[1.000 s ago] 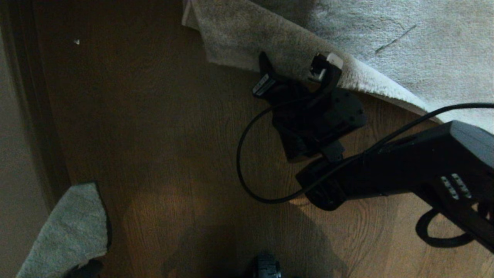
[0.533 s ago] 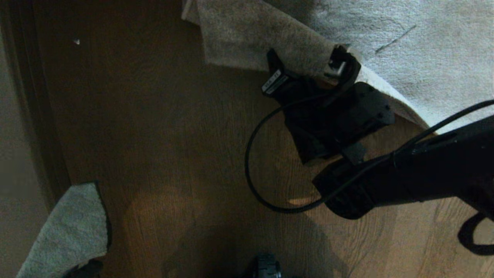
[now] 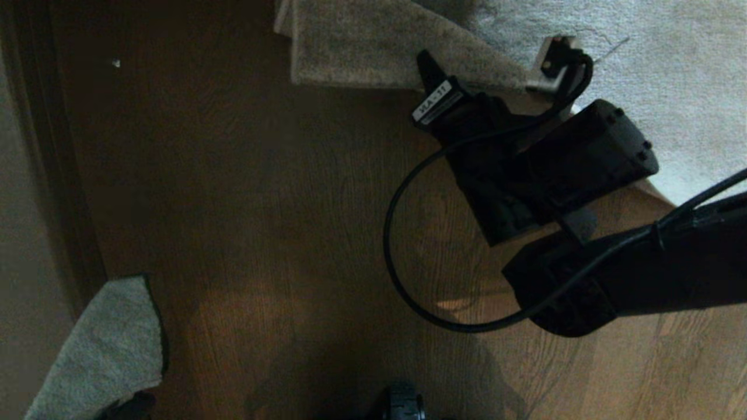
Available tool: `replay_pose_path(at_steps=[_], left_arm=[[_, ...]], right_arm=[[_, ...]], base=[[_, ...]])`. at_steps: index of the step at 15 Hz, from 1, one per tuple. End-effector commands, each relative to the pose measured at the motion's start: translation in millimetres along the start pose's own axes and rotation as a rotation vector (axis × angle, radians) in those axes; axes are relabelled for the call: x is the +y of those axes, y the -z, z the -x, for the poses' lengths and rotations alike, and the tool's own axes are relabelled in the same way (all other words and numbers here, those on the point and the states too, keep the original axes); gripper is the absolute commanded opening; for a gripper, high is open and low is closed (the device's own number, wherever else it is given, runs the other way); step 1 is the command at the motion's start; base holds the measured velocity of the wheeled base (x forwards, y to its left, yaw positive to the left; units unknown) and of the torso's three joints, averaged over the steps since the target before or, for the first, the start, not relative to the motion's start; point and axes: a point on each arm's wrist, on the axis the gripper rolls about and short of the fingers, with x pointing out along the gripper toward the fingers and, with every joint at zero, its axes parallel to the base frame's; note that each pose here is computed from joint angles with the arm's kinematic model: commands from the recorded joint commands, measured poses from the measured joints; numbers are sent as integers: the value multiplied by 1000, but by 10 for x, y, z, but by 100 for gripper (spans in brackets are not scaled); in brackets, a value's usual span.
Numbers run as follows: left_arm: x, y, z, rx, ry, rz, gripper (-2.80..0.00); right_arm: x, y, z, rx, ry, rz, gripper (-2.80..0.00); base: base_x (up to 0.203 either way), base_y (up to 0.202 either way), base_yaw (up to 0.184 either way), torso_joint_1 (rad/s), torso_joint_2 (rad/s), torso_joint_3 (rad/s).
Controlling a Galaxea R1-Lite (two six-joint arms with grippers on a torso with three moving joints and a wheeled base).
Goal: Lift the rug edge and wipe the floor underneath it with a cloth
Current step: Lift up the carpet
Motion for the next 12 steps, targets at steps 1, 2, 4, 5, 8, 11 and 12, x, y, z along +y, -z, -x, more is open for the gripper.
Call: replay_pose_path(at_steps=[1,2,4,5,8,11,12], left_arm=[[0,-1,0,-1,-1,1,-280],[0,-1,0,-1,-1,1,-280],[0,-1,0,-1,-1,1,-280],[0,0,0,0,-1,1,-280],[0,0,0,0,-1,1,-280],[0,-1,0,-1,-1,1,-280],[0,-1,0,-1,-1,1,-280]], right_arm=[[126,-111,26,-11,-27,-60,-280],[148,-110,30,0,-29,-76,-280],[159,-123,18,3,-45,-89,-280],[173,-142,17,10,-79,-91,-280],[214,-248,4,0,-133,-140,-280],[200,-325,-3,-17,-135,-187,-280],[174,-334,-11,-21,-131,-182,-280]], base=[[0,0,0,0,0,0],[0,0,0,0,0,0],[0,0,0,0,0,0],[0,0,0,0,0,0],[0,0,0,0,0,0],[0,0,0,0,0,0],[0,0,0,0,0,0]])
